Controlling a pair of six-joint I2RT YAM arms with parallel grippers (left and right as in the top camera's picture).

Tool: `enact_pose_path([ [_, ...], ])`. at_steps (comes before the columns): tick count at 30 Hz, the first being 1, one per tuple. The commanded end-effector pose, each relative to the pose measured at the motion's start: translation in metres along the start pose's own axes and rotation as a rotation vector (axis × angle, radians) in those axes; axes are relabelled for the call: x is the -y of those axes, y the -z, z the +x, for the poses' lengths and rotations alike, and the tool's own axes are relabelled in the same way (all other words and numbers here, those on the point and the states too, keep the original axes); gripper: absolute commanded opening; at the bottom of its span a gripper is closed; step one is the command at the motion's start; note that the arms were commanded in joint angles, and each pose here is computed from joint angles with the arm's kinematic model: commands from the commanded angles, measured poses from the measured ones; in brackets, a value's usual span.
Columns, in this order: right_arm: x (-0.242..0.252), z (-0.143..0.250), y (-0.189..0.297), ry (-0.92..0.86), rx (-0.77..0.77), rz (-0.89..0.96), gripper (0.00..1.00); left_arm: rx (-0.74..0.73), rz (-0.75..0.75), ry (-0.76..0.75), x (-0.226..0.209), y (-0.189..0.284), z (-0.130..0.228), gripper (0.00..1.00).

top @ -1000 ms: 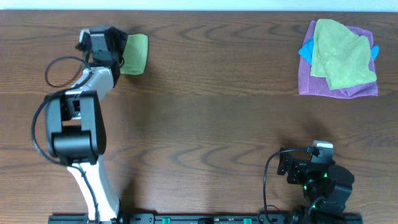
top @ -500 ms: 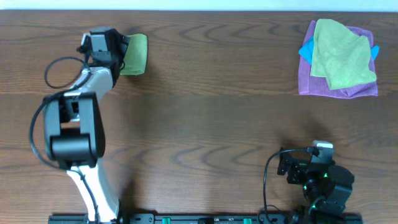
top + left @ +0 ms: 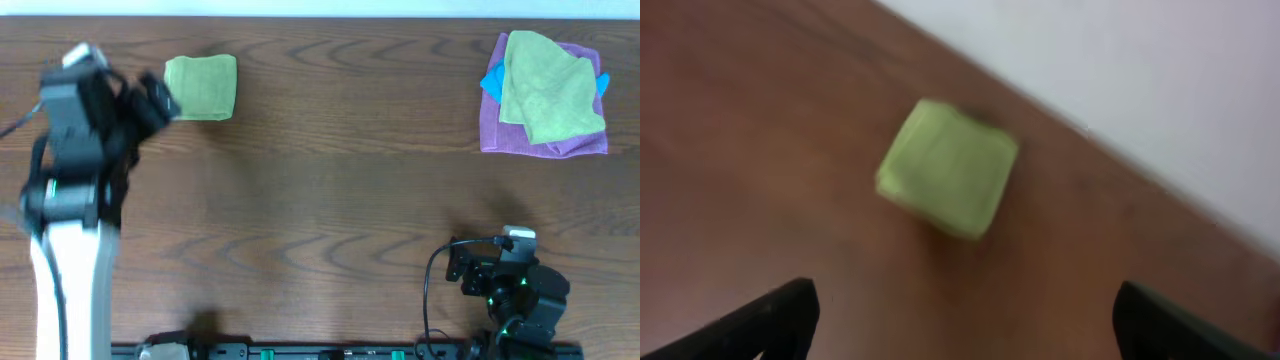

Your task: Fold the cloth

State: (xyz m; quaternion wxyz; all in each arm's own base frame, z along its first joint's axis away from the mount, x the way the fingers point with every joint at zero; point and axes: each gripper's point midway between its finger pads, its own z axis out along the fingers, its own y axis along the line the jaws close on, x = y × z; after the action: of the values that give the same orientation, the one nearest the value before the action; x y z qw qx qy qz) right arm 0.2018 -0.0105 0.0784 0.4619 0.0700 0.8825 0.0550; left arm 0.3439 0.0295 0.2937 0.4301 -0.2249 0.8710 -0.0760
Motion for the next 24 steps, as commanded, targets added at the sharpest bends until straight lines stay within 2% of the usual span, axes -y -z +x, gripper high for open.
enact_pose_path([
  [1, 0.002, 0.006, -0.002, -0.016, -0.013, 0.005, 0.99, -0.003, -0.050, -0.237, -0.024, 0.028, 0.036, 0.95],
  [6, 0.002, 0.006, -0.002, -0.016, -0.013, 0.005, 0.99, 0.018, -0.081, -0.269, -0.067, 0.045, 0.117, 0.95],
  [10, 0.002, 0.006, -0.002, -0.016, -0.013, 0.005, 0.99, -0.009, -0.061, -0.286, -0.092, 0.029, 0.184, 0.95],
  [13, 0.002, 0.006, -0.002, -0.016, -0.013, 0.005, 0.99, -0.042, 0.006, -0.378, -0.095, 0.014, 0.220, 0.95],
  [18, 0.002, 0.006, -0.002, -0.016, -0.013, 0.005, 0.99, -0.048, 0.000, -0.465, -0.104, 0.003, 0.244, 0.95],
  [24, 0.002, 0.006, -0.002, -0.016, -0.013, 0.005, 0.99, -0.063, -0.029, -0.461, -0.117, 0.006, 0.259, 0.95],
])
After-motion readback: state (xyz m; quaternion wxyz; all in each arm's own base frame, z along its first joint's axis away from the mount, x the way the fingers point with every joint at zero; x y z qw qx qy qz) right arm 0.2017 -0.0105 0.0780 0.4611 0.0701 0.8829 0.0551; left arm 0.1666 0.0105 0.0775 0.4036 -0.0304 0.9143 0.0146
